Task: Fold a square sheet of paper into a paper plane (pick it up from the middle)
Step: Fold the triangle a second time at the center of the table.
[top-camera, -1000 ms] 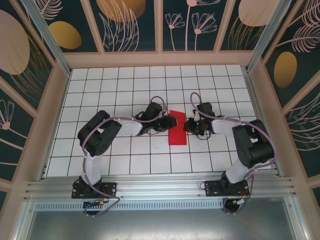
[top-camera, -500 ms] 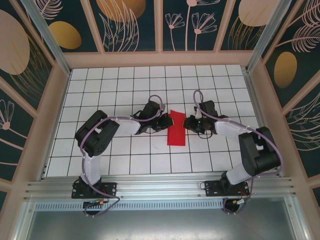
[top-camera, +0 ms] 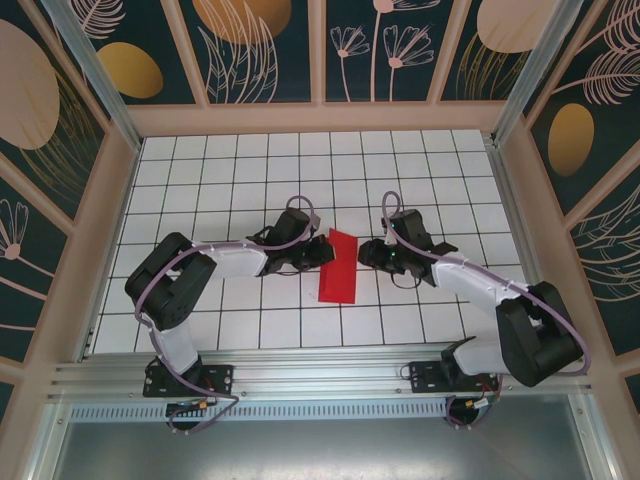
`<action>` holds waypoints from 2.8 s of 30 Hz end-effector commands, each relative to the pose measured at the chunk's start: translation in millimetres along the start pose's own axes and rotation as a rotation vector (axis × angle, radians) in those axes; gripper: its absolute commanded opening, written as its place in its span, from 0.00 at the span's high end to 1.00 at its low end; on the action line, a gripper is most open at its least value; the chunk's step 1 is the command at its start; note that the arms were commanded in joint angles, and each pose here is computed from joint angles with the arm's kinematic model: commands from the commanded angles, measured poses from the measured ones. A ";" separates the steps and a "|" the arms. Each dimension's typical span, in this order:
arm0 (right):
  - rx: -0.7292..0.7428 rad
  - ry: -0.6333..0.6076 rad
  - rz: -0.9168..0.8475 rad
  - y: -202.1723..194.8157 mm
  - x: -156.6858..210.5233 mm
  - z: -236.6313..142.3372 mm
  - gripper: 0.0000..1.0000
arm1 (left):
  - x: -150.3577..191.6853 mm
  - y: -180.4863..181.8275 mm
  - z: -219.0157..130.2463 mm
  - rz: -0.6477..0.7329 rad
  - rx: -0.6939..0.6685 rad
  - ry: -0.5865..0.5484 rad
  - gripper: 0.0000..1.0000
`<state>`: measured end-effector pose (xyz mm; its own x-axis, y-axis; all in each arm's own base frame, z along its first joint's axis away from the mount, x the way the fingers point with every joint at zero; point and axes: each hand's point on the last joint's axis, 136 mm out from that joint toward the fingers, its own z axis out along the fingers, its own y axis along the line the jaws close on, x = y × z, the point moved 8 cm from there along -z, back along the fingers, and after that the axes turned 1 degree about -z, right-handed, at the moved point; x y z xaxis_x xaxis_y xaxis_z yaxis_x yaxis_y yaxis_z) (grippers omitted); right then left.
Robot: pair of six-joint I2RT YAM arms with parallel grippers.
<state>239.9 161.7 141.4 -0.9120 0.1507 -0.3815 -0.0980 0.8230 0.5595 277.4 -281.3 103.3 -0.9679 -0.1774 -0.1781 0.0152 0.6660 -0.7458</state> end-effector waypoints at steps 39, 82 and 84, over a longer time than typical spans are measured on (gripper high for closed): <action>0.257 -0.201 -0.856 80.3 110.8 30.3 0.69 | -3.2 -1.2 -2.9 -0.009 -0.018 -0.008 1.00; -0.192 -0.028 -0.460 77.1 70.6 32.5 1.00 | 22.6 25.1 -50.0 -0.012 -0.117 -0.114 0.98; -0.192 -0.026 -0.458 77.2 70.3 33.7 1.00 | 24.4 27.6 -45.3 -0.015 -0.122 -0.094 0.99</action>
<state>178.4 251.5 131.4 -0.7424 -0.2132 -0.6351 -0.5666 0.7058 0.4253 243.3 -231.0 114.1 -0.9279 -0.2779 -0.2487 -0.0500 0.7535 -0.6556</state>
